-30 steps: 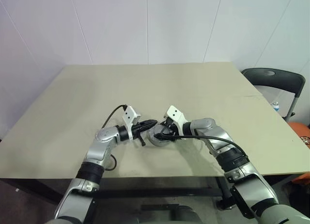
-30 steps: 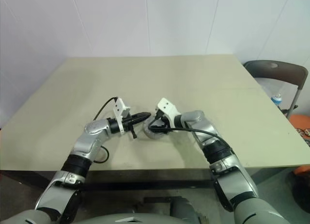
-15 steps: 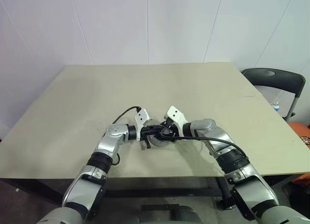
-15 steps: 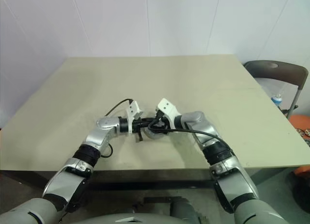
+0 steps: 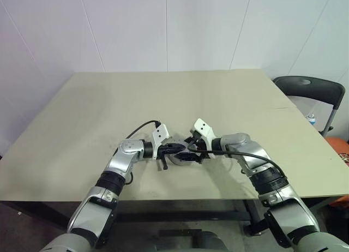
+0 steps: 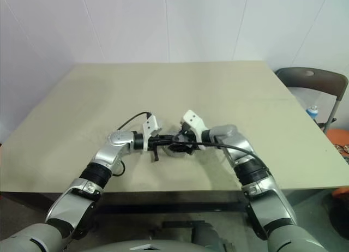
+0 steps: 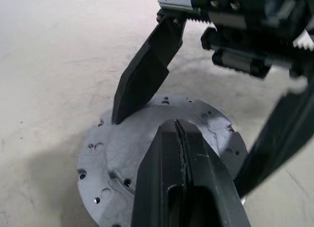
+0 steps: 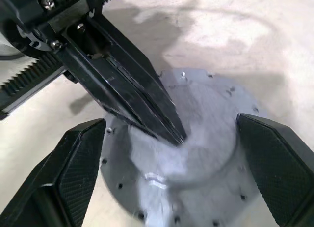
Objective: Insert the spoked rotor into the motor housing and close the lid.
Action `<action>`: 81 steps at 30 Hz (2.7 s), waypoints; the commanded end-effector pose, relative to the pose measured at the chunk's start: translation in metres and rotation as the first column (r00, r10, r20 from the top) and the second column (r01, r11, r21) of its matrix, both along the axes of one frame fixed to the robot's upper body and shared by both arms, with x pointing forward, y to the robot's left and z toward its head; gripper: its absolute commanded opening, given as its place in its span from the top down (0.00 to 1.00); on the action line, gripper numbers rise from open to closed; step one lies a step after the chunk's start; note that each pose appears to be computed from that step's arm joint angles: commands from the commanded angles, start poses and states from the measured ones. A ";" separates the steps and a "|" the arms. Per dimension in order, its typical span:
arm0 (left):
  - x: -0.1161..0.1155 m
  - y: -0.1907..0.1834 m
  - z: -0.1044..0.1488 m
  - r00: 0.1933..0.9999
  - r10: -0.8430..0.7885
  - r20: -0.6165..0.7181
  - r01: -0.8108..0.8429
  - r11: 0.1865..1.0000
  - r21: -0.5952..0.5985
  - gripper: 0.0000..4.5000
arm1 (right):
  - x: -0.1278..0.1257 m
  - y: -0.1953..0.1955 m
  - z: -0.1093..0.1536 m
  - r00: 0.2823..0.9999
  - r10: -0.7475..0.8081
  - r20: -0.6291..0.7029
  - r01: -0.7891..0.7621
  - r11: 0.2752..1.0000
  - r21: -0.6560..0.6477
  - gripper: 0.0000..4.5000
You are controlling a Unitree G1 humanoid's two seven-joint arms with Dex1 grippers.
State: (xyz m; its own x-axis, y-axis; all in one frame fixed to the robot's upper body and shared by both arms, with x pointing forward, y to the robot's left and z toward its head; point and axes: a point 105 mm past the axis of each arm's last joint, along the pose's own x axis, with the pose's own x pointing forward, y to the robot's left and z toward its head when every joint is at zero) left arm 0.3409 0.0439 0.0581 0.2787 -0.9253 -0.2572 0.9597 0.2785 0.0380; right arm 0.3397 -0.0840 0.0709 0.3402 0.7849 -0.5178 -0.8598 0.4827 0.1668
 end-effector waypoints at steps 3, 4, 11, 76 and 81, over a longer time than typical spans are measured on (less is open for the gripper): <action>-0.004 0.005 -0.011 1.000 -0.020 -0.016 0.021 0.997 0.070 1.00 | -0.006 -0.026 0.009 0.987 -0.065 -0.146 0.076 0.995 0.068 0.00; -0.003 0.005 -0.010 1.000 -0.022 -0.013 0.022 0.997 0.070 1.00 | -0.008 -0.032 0.009 0.981 -0.081 -0.177 0.095 0.993 0.069 0.00; -0.003 0.002 -0.007 0.999 -0.043 0.025 0.041 0.996 0.076 1.00 | -0.023 -0.056 0.004 0.898 -0.196 -0.395 0.224 0.974 0.027 0.00; 0.065 0.035 0.075 0.921 0.308 0.237 -0.275 0.948 -0.162 1.00 | 0.000 0.068 -0.016 0.654 -0.180 -0.735 0.496 0.836 0.236 0.72; 0.074 0.047 0.099 0.900 0.425 0.100 -0.366 0.859 -0.357 1.00 | -0.002 0.067 -0.019 0.658 -0.189 -0.729 0.491 0.842 0.226 0.73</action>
State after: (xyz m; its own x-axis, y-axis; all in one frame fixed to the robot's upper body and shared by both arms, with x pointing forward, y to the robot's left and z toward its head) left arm 0.4127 0.0866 0.1374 0.6436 -0.7640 0.0461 0.7607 0.6451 0.0716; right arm 0.3452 -0.0243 0.0617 0.3559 0.8645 -0.3550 -0.2379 0.4512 0.8601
